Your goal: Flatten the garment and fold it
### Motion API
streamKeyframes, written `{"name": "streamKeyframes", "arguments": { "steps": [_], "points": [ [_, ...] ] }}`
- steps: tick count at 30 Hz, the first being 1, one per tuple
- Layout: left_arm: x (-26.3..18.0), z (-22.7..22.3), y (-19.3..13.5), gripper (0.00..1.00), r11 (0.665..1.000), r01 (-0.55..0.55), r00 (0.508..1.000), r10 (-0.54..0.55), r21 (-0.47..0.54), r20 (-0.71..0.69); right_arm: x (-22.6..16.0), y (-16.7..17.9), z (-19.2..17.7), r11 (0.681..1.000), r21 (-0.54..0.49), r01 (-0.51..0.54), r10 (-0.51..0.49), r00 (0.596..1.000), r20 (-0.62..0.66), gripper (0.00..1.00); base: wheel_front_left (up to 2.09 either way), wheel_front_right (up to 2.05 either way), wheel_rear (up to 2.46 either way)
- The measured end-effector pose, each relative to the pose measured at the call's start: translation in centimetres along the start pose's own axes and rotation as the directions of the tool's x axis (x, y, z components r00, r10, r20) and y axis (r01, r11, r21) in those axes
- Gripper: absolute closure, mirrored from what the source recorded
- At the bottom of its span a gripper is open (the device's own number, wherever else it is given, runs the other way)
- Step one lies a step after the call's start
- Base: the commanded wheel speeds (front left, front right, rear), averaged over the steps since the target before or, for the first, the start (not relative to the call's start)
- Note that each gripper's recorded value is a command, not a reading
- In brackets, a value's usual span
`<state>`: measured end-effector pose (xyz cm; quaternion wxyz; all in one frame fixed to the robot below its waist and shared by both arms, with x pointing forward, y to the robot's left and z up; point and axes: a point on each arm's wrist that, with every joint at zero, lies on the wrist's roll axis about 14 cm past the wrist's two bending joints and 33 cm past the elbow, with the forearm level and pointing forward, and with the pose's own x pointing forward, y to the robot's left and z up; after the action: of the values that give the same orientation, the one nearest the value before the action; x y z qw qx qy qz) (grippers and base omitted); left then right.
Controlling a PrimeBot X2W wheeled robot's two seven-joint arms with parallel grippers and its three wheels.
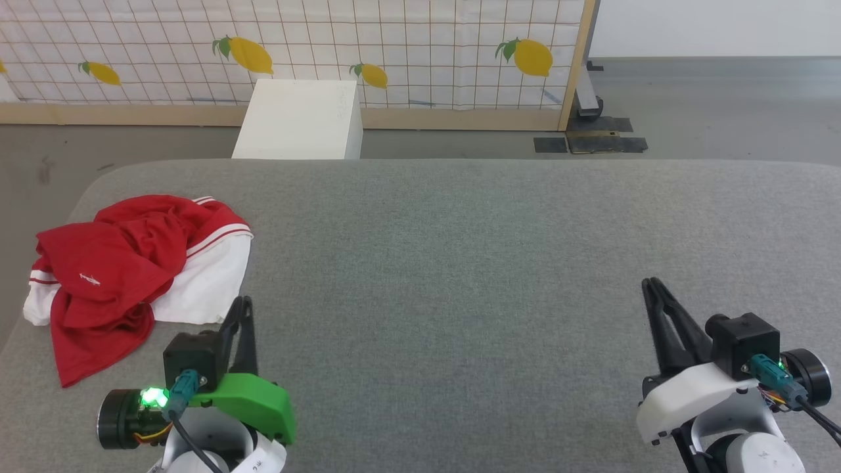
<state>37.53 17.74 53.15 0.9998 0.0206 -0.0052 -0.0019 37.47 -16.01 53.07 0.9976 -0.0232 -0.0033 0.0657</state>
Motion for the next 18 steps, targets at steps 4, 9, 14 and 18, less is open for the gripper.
{"name": "streamKeyframes", "arguments": {
  "steps": [4, 9, 14, 18],
  "points": [
    [0.00, -0.04, -0.15, 0.00, 1.000, 0.004, 1.000, -0.004, -0.005, -0.001, -0.01, -0.04, -0.06, 1.000, 0.003, 0.001, -0.001, 1.000, -0.001, 0.00, 0.00, 0.00, 0.00],
    [-0.02, -0.23, -0.34, 0.00, 1.000, 0.009, 1.000, -0.009, -0.013, -0.002, -0.04, -0.17, -0.15, 1.000, 0.014, 0.005, -0.005, 1.000, 0.002, 0.00, 0.00, 0.00, 0.00],
    [-0.06, -0.37, -0.51, 0.00, 1.000, 0.012, 1.000, -0.012, -0.017, -0.001, -0.09, -0.30, -0.17, 1.000, 0.025, 0.009, -0.009, 1.000, 0.009, 0.00, 0.00, 0.00, 0.00],
    [-0.11, -0.47, -0.64, 0.00, 1.000, 0.013, 1.000, -0.013, -0.022, 0.001, -0.11, -0.42, -0.26, 0.999, 0.034, 0.013, -0.013, 1.000, 0.010, 0.00, 0.00, 0.00, 0.00]
  ]
}}
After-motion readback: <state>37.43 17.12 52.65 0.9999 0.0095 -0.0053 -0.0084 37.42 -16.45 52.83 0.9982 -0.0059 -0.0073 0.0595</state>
